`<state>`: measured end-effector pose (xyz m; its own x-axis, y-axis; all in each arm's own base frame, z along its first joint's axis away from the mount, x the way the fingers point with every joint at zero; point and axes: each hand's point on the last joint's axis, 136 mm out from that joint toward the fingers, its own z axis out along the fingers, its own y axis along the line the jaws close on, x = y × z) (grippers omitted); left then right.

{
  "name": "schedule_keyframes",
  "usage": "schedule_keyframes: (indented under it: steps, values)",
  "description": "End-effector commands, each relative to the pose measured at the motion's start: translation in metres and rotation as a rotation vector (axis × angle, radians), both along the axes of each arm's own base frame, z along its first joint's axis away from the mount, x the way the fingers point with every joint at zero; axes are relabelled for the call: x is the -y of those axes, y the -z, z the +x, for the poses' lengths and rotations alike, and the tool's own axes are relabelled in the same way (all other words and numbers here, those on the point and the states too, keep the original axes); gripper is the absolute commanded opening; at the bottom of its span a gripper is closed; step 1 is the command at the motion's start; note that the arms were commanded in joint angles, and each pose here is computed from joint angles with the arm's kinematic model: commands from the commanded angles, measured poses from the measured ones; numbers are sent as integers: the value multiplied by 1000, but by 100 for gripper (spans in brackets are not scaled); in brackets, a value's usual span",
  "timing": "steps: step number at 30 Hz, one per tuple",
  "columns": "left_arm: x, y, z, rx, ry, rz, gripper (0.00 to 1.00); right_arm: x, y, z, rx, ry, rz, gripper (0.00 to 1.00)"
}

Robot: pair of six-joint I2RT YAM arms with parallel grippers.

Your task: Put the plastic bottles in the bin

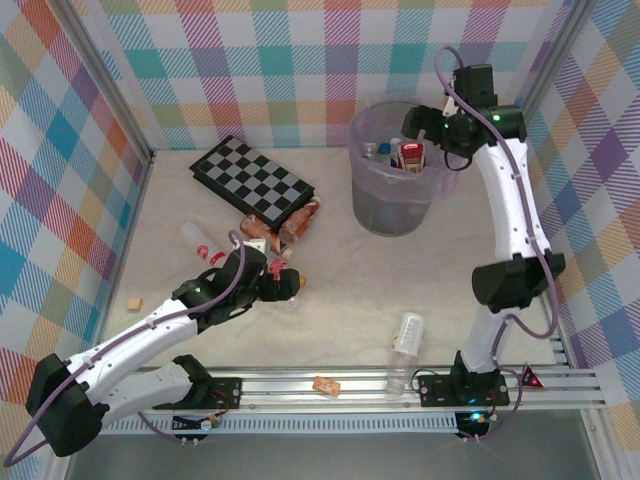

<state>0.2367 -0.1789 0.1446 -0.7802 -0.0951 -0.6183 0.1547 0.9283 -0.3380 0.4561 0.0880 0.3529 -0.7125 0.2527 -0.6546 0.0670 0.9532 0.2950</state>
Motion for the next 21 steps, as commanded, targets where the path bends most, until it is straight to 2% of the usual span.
schedule_keyframes:
  steps: [1, 9, 12, 21]
  values:
    - [3, -16, 8, 40, 12, 3, 100, 18, -9, -42, -8, 60, -131, 100]
    - [9, -22, 14, 60, 45, 19, 100, 35, 9, -125, -86, 104, -244, 99]
    - [13, -22, 17, 69, 55, 18, 100, 48, 36, -160, -204, 138, -280, 100]
    - [30, -11, 36, 37, 68, 45, 100, 37, 117, -245, -495, 139, -225, 100]
